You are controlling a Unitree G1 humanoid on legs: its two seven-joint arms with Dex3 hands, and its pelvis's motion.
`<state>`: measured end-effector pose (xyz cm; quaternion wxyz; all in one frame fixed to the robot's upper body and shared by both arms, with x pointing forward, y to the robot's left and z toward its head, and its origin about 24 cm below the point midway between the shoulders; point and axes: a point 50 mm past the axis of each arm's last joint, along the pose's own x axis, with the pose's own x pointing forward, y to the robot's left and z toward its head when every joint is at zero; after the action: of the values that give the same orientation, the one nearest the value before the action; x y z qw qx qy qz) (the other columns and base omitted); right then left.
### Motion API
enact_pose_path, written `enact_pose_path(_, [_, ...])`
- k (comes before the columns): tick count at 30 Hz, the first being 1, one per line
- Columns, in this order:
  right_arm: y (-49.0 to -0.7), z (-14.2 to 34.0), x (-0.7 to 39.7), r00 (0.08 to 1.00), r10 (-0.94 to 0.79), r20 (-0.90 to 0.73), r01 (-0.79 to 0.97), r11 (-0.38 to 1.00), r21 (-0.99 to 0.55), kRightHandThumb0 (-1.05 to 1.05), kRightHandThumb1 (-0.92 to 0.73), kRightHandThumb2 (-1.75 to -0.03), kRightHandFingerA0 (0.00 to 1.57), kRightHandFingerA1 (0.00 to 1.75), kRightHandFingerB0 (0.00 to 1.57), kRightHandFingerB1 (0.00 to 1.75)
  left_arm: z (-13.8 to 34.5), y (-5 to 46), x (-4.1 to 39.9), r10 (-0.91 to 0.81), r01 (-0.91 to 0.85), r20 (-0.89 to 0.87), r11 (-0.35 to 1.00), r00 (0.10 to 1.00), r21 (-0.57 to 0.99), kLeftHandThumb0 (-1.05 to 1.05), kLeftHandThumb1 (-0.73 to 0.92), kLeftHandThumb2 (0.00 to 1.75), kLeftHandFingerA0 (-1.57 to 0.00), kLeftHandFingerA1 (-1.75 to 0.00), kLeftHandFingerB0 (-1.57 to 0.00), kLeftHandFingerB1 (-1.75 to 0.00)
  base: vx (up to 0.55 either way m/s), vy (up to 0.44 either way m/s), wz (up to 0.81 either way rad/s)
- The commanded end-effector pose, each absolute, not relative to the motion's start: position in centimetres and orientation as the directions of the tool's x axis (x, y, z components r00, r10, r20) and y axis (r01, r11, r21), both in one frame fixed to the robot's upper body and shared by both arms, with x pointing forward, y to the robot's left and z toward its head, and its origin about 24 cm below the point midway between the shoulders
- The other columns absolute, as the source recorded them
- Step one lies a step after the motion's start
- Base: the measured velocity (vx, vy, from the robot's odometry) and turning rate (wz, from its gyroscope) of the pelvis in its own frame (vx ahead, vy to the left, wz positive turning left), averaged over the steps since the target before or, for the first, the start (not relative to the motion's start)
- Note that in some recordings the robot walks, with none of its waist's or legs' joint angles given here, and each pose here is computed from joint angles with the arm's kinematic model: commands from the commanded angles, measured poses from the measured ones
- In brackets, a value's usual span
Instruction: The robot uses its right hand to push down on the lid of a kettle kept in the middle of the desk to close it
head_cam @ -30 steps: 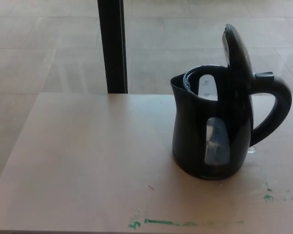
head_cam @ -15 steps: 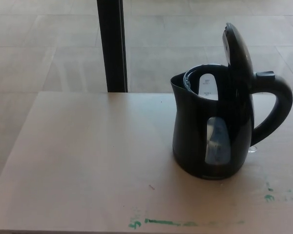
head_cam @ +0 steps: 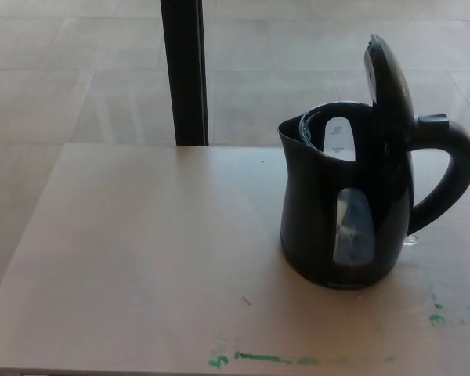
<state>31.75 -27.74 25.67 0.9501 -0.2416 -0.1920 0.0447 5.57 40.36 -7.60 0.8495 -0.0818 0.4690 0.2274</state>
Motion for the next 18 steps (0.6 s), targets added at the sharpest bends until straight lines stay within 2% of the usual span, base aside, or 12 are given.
enact_pose_path(1, [-25.5,26.7,32.6,0.916,0.294,0.272,-0.066,0.781,-0.621,-0.94,-0.85,-0.67,0.16,0.37,0.14,0.28,-7.1,41.0,5.2,0.321,-0.482,-0.825,0.873,0.464,0.069,-0.77,0.57,0.9,-0.52,-0.62,-0.28,-0.46,0.0,0.0,0.0])
enact_pose_path(2, [-24.8,26.8,32.8,0.912,0.313,0.265,-0.079,0.769,-0.635,-0.93,-0.85,-0.67,0.16,0.37,0.14,0.28,-7.1,41.0,5.2,0.322,-0.475,-0.826,0.877,0.463,0.075,-0.75,0.56,0.92,-0.51,-0.63,-0.28,-0.47,0.0,0.0,0.0])
enact_pose_path(3, [-24.3,26.9,33.1,0.908,0.341,0.244,-0.1,0.742,-0.663,-0.39,-0.36,-1.03,0.0,0.5,0.0,0.5,-7.1,41.0,5.1,0.314,-0.472,-0.823,0.879,0.472,0.064,-0.76,0.58,0.92,-0.51,-0.63,-0.27,-0.46,0.0,0.0,0.0])
enact_pose_path(4, [-23.7,26.7,33.5,0.906,0.352,0.235,-0.112,0.734,-0.669,-0.92,-0.83,-0.67,0.17,0.39,0.15,0.29,-7.1,41.0,5.1,0.324,-0.489,-0.825,0.87,0.464,0.067,-0.74,0.55,0.9,-0.54,-0.63,-0.3,-0.47,0.0,0.0,0.0])
enact_pose_path(7, [-22.7,26.4,34.2,0.906,0.373,0.198,-0.121,0.678,-0.725,-0.39,-0.36,-1.03,0.0,0.51,0.0,0.5,-7.1,40.9,5.1,0.325,-0.464,-0.825,0.882,0.462,0.087,-0.74,0.56,0.91,-0.5,-0.61,-0.27,-0.46,0.0,0.0,0.0])
enact_pose_path(9, [-21.8,26.3,34.7,0.908,0.39,0.153,-0.147,0.639,-0.755,-0.39,-0.36,-1.03,0.0,0.51,0.0,0.5,-7.2,41.0,5.0,0.318,-0.463,-0.833,0.882,0.453,0.084,-0.73,0.54,0.9,-0.48,-0.58,-0.28,-0.46,0.0,0.0,0.0])
enact_pose_path(10, [-21.6,26.3,34.8,0.907,0.395,0.145,-0.152,0.627,-0.764,-0.92,-0.88,-0.67,0.11,0.43,0.11,0.29,-7.2,41.0,5.0,0.32,-0.466,-0.834,0.881,0.45,0.086,-0.7,0.67,0.61,-0.53,-0.48,-0.34,-0.33,0.0,0.0,0.0])
enact_pose_path(11, [-21.3,26.3,34.9,0.905,0.404,0.132,-0.158,0.609,-0.778,-0.92,-0.88,-0.67,0.11,0.43,0.11,0.29,-7.2,41.0,5.0,0.322,-0.468,-0.836,0.879,0.445,0.089,-0.7,0.67,0.61,-0.53,-0.48,-0.34,-0.33,0.0,0.0,0.0])
enact_pose_path(12, [-21.1,26.3,34.9,0.903,0.408,0.132,-0.162,0.61,-0.776,-0.88,-0.67,-1.1,0.1,0.53,0.03,0.4,-7.1,41.0,5.1,0.316,-0.458,-0.833,0.885,0.455,0.086,-0.69,0.68,0.61,-0.53,-0.5,-0.34,-0.34,0.0,0.0,0.0])
enact_pose_path(16, [-20.4,25.9,35.1,0.9,0.425,0.1,-0.169,0.551,-0.817,-0.84,-0.67,-1.11,0.0,0.49,0.03,0.37,-7.1,41.1,4.7,0.316,-0.476,-0.837,0.876,0.447,0.076,-0.71,0.54,0.9,-0.47,-0.6,-0.28,-0.47,0.0,0.0,0.0])
enact_pose_path(17, [-20.3,25.8,35.3,0.899,0.428,0.091,-0.171,0.534,-0.828,-0.94,-0.72,-1.12,0.0,0.47,0.12,0.35,-7.1,41.1,4.6,0.314,-0.48,-0.838,0.874,0.446,0.072,-0.68,0.66,0.6,-0.52,-0.52,-0.33,-0.34,0.0,0.0,0.0])
enact_pose_path(18, [-20.1,25.8,35.4,0.9,0.429,0.081,-0.174,0.522,-0.835,-0.91,-0.89,-0.67,0.08,0.41,0.11,0.3,-7.2,41.1,4.5,0.32,-0.499,-0.836,0.864,0.446,0.064,-0.66,0.65,0.6,-0.54,-0.53,-0.34,-0.34,0.0,0.0,0.0])
